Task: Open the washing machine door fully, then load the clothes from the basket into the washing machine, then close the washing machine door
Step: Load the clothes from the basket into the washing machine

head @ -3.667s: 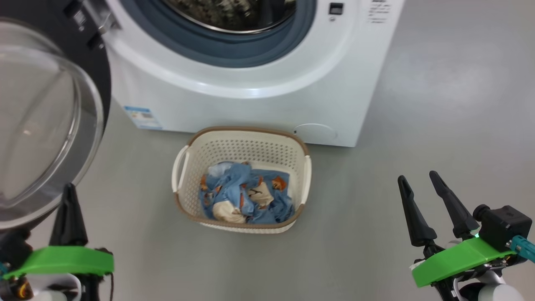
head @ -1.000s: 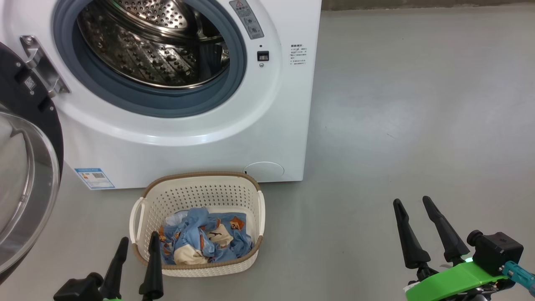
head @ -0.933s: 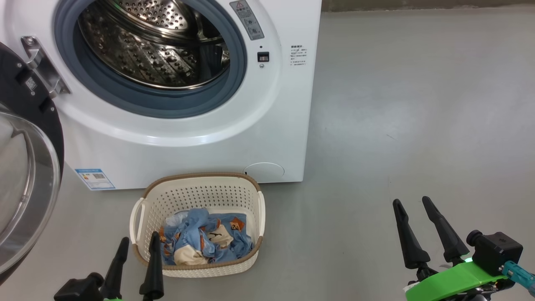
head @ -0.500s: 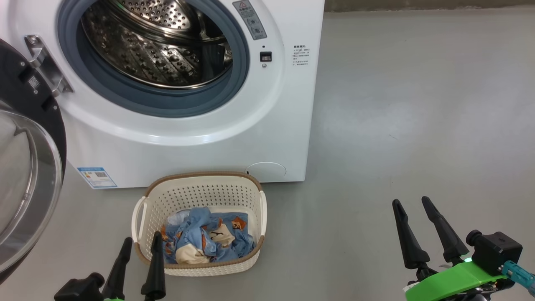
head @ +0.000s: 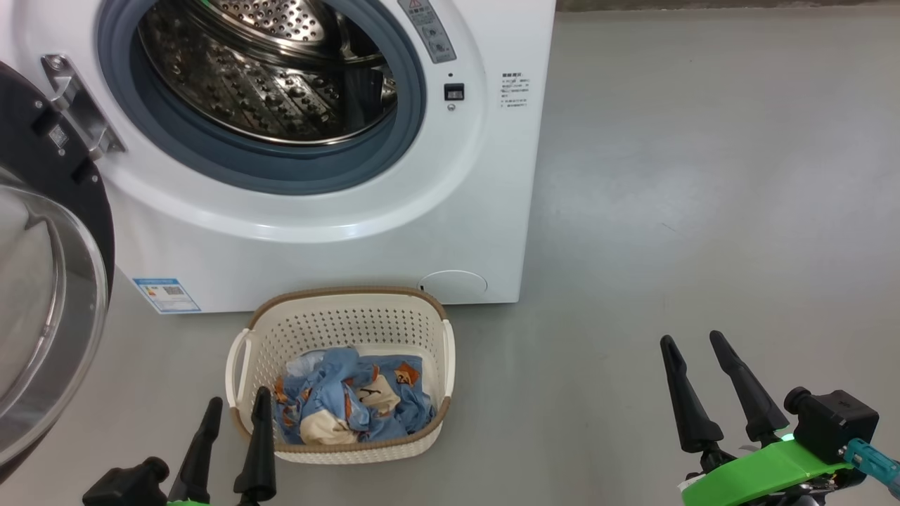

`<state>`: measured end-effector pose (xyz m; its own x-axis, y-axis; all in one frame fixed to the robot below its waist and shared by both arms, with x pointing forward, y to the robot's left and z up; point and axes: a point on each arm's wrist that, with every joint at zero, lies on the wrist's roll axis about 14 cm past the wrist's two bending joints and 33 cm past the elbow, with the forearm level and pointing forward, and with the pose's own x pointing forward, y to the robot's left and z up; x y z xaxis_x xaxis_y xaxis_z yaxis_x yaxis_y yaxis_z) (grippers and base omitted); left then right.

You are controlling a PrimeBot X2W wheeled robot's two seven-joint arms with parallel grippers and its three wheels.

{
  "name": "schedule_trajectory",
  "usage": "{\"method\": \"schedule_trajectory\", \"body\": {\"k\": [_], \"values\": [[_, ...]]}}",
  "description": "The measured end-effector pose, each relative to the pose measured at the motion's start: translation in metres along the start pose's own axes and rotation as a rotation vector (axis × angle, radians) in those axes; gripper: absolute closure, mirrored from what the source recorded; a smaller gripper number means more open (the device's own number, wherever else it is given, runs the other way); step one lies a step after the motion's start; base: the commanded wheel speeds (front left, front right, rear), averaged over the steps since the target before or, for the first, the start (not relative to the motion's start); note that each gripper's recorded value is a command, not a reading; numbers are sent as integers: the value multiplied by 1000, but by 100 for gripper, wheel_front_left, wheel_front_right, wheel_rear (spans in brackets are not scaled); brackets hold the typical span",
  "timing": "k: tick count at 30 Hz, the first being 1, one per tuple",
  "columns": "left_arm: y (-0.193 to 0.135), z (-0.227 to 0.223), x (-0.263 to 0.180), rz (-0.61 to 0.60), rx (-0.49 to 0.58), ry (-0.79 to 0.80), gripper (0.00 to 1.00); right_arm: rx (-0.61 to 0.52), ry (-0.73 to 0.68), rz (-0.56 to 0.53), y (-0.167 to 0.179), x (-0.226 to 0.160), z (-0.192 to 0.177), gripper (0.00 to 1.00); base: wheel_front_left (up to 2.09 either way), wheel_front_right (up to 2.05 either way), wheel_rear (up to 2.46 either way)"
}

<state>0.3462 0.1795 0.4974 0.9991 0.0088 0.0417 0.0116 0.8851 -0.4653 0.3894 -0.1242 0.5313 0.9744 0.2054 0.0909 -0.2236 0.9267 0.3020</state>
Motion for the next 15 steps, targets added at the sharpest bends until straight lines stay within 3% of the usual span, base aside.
{"method": "schedule_trajectory", "body": {"k": [6,15], "values": [[3,1,0,10,-12,-3,0,2,8,0,0,1,-3,0,93,-188,95],[12,3,0,48,18,-7,0,5,19,2,0,3,-7,0,155,-235,81]]}}
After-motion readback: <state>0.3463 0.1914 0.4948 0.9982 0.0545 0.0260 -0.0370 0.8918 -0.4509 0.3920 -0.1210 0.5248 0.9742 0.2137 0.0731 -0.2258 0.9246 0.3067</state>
